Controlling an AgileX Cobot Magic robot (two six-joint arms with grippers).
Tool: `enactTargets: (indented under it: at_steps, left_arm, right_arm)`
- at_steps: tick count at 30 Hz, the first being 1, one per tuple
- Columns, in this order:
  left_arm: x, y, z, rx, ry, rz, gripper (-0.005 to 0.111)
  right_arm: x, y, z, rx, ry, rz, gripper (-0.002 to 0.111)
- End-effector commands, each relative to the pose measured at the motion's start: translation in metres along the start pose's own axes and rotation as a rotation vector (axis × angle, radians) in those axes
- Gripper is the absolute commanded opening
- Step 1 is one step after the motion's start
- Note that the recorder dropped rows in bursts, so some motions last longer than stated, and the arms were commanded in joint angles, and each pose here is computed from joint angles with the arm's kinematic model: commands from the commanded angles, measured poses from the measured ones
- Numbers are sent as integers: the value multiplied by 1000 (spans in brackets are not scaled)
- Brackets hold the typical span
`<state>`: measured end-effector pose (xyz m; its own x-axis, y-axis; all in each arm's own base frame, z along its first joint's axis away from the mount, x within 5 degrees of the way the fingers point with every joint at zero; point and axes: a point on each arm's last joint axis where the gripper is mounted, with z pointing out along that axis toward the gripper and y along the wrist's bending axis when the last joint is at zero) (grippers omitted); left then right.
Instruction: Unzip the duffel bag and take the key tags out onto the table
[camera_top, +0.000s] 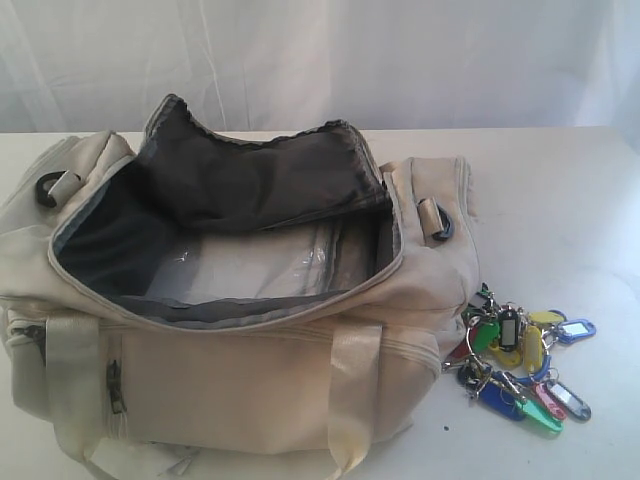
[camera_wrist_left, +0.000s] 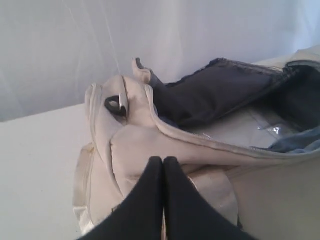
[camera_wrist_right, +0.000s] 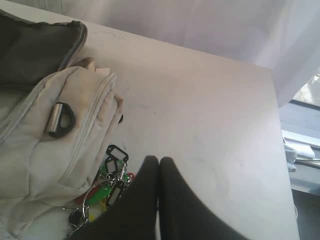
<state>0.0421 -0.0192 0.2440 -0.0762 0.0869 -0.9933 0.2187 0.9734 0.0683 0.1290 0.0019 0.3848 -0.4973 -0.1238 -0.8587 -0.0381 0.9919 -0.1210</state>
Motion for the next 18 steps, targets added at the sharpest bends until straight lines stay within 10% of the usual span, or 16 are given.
enactTargets:
  at_steps: [1, 18]
  left_arm:
    - [11, 0, 4, 1, 0, -53, 0]
    - [75, 7, 14, -101, 249, -81, 0]
  right_arm:
    - [1, -2, -1, 13, -2, 3, 0]
    - [1, -2, -1, 13, -2, 3, 0]
